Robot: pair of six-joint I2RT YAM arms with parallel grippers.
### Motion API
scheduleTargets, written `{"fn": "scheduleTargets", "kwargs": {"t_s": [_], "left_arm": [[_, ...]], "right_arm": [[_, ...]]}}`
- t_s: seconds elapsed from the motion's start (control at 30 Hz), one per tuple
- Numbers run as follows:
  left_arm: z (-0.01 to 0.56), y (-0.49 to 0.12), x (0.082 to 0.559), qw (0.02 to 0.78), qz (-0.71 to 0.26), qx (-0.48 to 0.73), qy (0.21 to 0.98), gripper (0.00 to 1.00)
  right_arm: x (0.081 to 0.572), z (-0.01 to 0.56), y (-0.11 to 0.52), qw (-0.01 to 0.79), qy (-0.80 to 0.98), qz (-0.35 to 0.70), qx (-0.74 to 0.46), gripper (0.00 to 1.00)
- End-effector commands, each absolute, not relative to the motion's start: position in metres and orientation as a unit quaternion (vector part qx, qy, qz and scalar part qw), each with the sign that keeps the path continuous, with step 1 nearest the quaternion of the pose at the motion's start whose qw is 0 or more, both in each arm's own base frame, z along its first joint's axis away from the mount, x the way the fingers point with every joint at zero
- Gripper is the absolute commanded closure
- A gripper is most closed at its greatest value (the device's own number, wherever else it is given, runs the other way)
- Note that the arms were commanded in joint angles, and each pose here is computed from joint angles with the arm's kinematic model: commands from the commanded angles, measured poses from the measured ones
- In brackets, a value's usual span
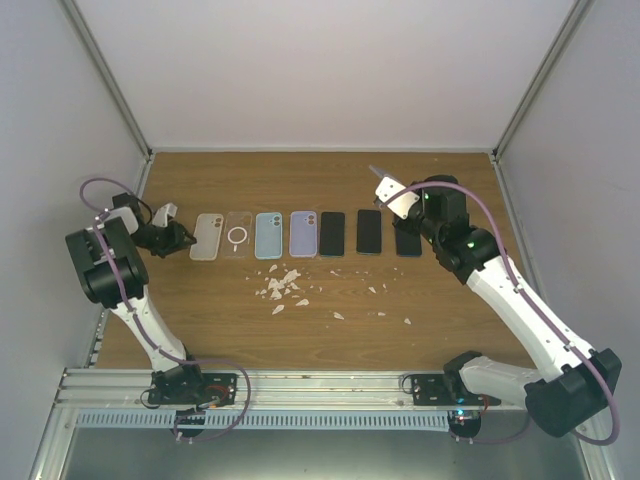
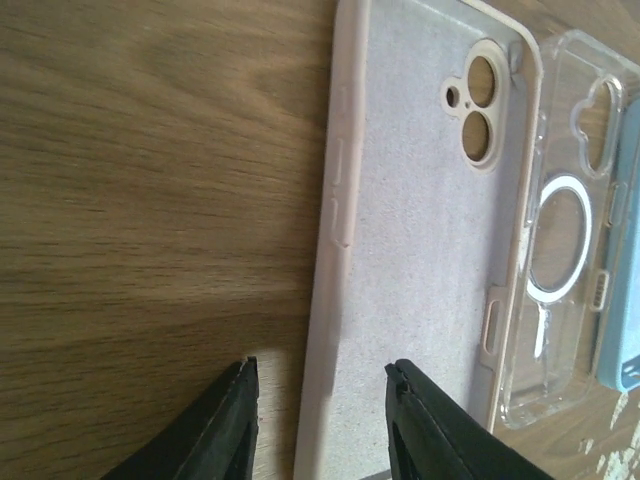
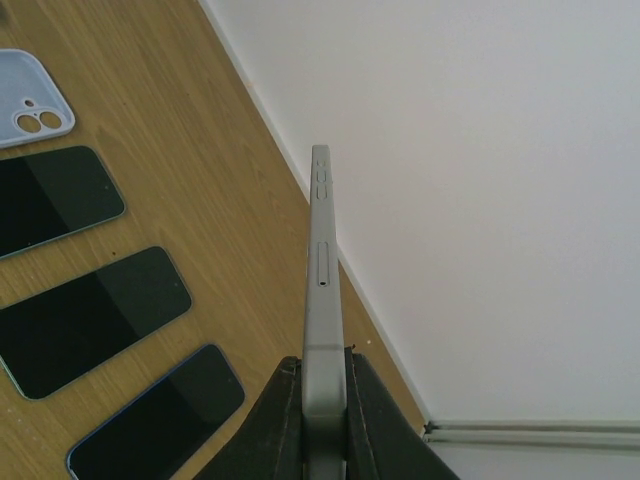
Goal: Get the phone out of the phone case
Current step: Place the phone case at the center of the board, then place the phone at the center of the board.
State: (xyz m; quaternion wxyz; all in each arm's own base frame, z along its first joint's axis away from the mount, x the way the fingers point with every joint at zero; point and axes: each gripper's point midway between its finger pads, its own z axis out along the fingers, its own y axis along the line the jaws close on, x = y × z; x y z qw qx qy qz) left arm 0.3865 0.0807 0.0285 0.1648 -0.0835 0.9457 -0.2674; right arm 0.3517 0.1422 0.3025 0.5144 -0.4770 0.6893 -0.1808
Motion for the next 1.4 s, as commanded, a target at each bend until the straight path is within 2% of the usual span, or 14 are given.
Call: {"fn": "scheduleTargets", "kwargs": {"t_s": [0.0,0.07,0.13,0.17,0.2,0.23,0.27,0.53,0.73,0.93,1.17,1.37], "left_arm": [[0.04,0.091,0.392,0.192,-0.232,-0.088,0.95,0.61],[0.048,0.092,0.393,0.2,-0.228,-0.089,0.949,0.57],[0.06,0.091,0.395,0.214,-0.225,-0.086,0.947,0.46],[0.067,0.091,0.396,0.222,-0.225,-0.082,0.945,0.34],[0.075,0.089,0.398,0.231,-0.228,-0.074,0.943,0.16],[0.084,0.088,0.399,0.24,-0.229,-0.067,0.941,0.05],[0.093,0.085,0.402,0.248,-0.229,-0.058,0.939,0.01],[0.156,0.05,0.417,0.286,-0.223,0.028,0.931,0.01],[0.187,-0.023,0.414,0.287,-0.253,0.101,0.918,0.01],[0.206,-0.088,0.399,0.279,-0.3,0.159,0.898,0.01],[0.21,-0.097,0.394,0.277,-0.319,0.165,0.891,0.01],[0.21,-0.097,0.394,0.277,-0.324,0.162,0.89,0.01]], "right_arm": [[0.351,0.327,0.136,0.551,0.674,-0.194,-0.453,1.0],[0.351,0.325,0.134,0.549,0.674,-0.196,-0.454,0.99],[0.35,0.322,0.132,0.547,0.673,-0.199,-0.456,0.99],[0.349,0.319,0.131,0.545,0.674,-0.201,-0.457,0.99],[0.348,0.317,0.13,0.543,0.673,-0.202,-0.459,1.0],[0.348,0.315,0.128,0.542,0.673,-0.203,-0.46,1.0],[0.346,0.312,0.127,0.54,0.674,-0.203,-0.462,0.99],[0.336,0.296,0.12,0.533,0.671,-0.176,-0.484,0.99],[0.333,0.272,0.107,0.499,0.683,-0.145,-0.513,0.99],[0.344,0.255,0.065,0.478,0.696,-0.167,-0.509,0.99],[0.354,0.231,0.016,0.455,0.695,-0.226,-0.509,0.99],[0.36,0.211,0.0,0.436,0.678,-0.274,-0.524,1.0]]}}
